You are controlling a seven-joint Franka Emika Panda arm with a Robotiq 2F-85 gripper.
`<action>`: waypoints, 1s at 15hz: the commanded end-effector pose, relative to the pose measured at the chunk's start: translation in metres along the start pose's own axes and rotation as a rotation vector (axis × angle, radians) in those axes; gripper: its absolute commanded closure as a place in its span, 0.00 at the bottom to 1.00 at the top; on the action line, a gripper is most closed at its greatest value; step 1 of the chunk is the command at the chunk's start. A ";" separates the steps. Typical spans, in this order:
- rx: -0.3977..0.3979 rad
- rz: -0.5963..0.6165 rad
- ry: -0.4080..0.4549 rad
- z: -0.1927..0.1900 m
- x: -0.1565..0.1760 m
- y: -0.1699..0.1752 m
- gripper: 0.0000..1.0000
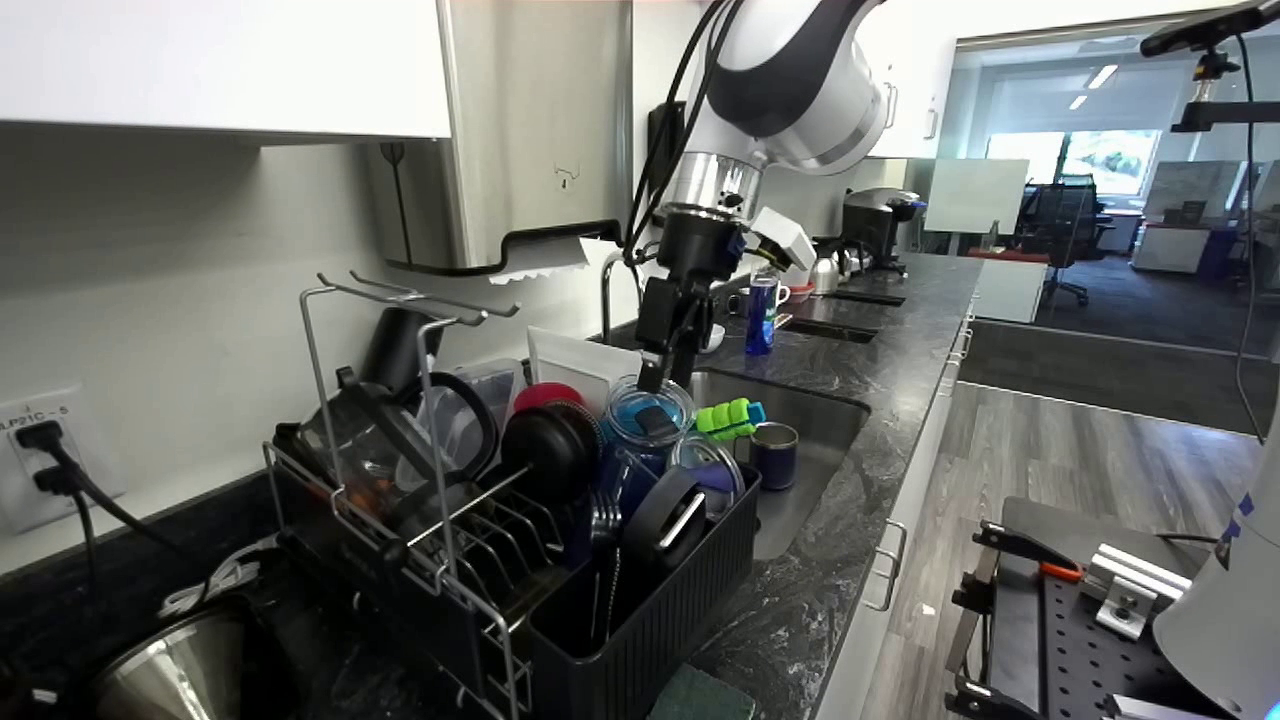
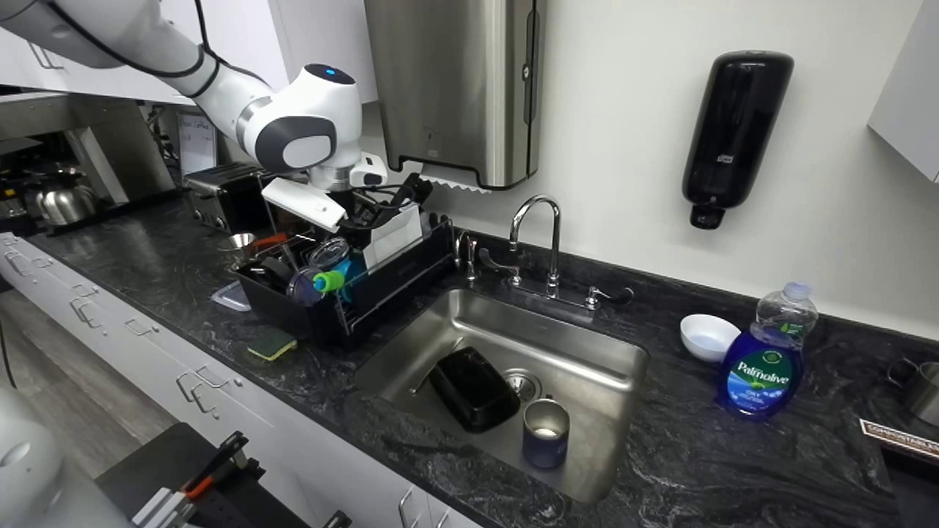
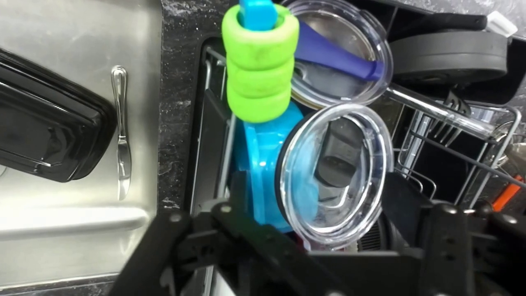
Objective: Pick up the lid from the rack and close the thermocup inside the sink
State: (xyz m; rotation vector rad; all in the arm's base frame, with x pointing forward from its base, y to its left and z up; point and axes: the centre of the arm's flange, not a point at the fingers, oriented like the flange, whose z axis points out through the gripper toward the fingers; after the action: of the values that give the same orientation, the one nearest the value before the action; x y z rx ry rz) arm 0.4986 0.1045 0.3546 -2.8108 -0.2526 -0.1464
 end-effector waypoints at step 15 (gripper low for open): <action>0.037 -0.017 0.028 -0.001 -0.001 0.004 0.98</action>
State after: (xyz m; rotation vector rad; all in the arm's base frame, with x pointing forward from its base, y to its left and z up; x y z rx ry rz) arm 0.4992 0.1030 0.3549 -2.7969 -0.2529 -0.1560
